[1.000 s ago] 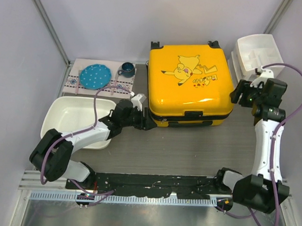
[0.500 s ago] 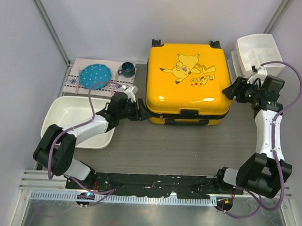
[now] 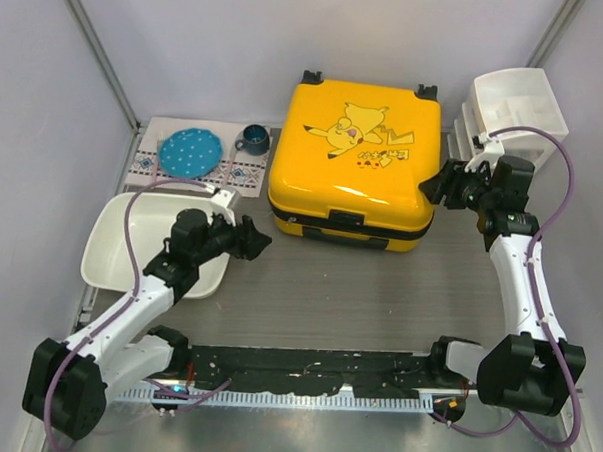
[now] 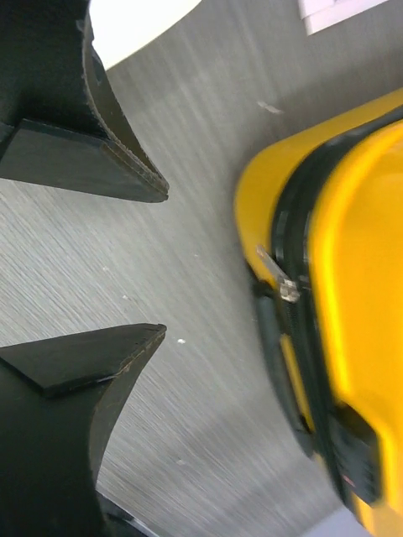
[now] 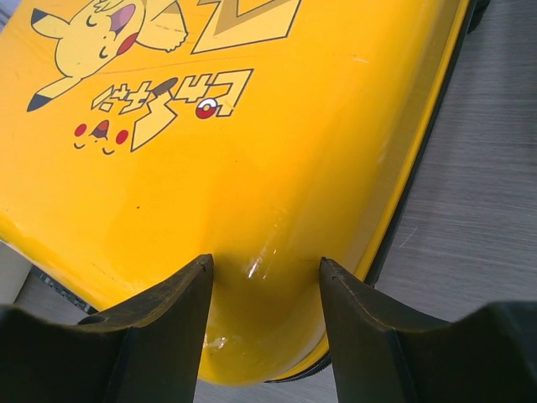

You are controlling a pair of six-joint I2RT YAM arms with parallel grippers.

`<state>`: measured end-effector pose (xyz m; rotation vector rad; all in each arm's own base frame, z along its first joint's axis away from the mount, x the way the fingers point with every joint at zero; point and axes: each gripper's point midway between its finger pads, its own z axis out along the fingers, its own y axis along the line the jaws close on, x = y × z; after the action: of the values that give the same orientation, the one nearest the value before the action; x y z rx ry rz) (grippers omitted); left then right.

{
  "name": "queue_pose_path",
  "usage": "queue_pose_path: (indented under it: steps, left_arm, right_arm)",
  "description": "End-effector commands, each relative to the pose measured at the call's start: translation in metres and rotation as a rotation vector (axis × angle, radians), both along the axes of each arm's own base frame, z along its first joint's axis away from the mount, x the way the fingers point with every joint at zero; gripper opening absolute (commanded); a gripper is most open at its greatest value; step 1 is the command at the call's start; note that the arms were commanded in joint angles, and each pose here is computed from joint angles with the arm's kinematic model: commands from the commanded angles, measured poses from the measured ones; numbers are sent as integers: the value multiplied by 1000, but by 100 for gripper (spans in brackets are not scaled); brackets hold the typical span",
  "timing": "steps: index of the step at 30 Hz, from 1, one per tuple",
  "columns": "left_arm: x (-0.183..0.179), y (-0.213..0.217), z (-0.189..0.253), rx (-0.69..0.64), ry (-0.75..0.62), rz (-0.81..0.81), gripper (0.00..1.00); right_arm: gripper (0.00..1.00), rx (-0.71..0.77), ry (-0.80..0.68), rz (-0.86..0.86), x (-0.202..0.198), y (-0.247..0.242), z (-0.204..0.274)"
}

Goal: Open, take out, and arrange the luggage

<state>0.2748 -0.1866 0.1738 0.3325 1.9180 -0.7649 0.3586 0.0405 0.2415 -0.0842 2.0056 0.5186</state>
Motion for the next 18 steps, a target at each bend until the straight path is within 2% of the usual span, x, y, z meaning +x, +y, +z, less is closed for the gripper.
queue_pose_path:
  steps: [1,2,10,18]
  left_arm:
    - [-3,-8,-28,31,-20,-86,64]
    - [1,-9,-38,35,1,-84,64]
    - [31,-40,-33,-15,-99,-151,61]
    - [60,-50,-30,-20,-144,-68,57]
  right_arm:
    - [58,90,229,121,-39,43,-45]
    - [58,89,228,123,-39,45,-44]
    - [57,68,232,127,-47,55,-44]
    - [57,66,233,124,-49,64,-45]
